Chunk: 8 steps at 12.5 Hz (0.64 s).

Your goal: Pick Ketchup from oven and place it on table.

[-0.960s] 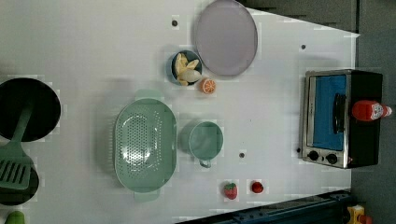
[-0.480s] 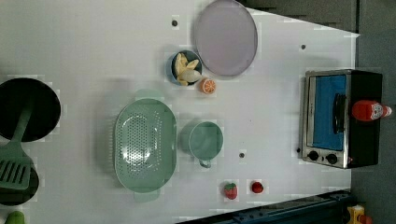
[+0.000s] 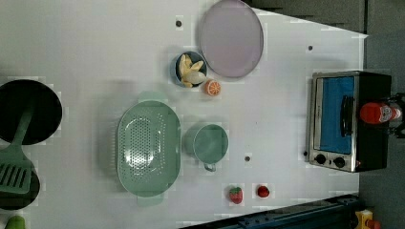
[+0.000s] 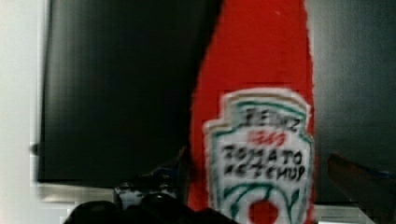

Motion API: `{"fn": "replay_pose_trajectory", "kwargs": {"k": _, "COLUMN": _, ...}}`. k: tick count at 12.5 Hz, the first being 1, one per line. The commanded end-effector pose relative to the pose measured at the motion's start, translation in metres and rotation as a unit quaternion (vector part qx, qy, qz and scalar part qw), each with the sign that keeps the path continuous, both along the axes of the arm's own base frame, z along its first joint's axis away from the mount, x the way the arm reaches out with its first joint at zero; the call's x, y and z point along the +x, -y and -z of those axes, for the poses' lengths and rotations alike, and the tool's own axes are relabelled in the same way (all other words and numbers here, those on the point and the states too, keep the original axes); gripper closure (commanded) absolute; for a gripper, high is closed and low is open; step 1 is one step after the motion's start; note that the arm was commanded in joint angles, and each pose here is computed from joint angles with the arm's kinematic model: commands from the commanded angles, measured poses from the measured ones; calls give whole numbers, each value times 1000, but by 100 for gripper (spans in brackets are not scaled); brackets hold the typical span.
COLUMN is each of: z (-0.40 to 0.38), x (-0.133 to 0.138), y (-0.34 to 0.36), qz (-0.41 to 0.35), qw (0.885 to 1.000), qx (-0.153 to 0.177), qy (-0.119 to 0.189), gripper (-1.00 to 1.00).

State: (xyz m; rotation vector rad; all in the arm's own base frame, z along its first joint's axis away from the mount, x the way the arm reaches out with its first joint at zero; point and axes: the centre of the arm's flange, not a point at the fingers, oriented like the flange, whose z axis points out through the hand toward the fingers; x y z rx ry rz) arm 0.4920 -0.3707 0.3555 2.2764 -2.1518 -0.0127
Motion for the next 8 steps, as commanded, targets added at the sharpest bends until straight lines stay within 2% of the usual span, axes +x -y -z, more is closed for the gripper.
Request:
{"fn": "replay_pose_trajectory", "kwargs": {"k": 1, "z": -21, "x": -3, "y": 22, "qz": 40, "qw": 998, "qx": -4, "qy": 38, "gripper": -100}}
{"fn": "replay_pose_trajectory", "kwargs": {"k": 3, "z": -15, "x": -2, "y": 23, "qz": 41, "qw": 999, "qx": -5, "qy": 34, "gripper": -100}}
{"fn": "replay_pose_trajectory", "kwargs": {"k": 4, "z": -12, "x": -3, "y": 25, "qz": 43, "qw": 999, "qx": -5, "qy": 31, "gripper": -92}}
{"fn": "replay_pose_trajectory", "kwargs": {"k": 6, "z": -5, "x": -3, "y": 26, "qz": 43, "qw": 999, "qx": -6, "qy": 26, "gripper": -43}}
{"fn": "replay_pose_trajectory", "kwargs": {"k": 7, "z": -8, "x": 1, "y": 23, "qz": 40, "qw": 999, "qx": -7, "qy": 29, "gripper": -27}}
{"fn": "replay_pose_trajectory", "kwargs": {"k": 8, "z": -9, "x": 2, "y": 22, "qz": 38, "qw": 999, "qx": -7, "qy": 30, "gripper": -27}}
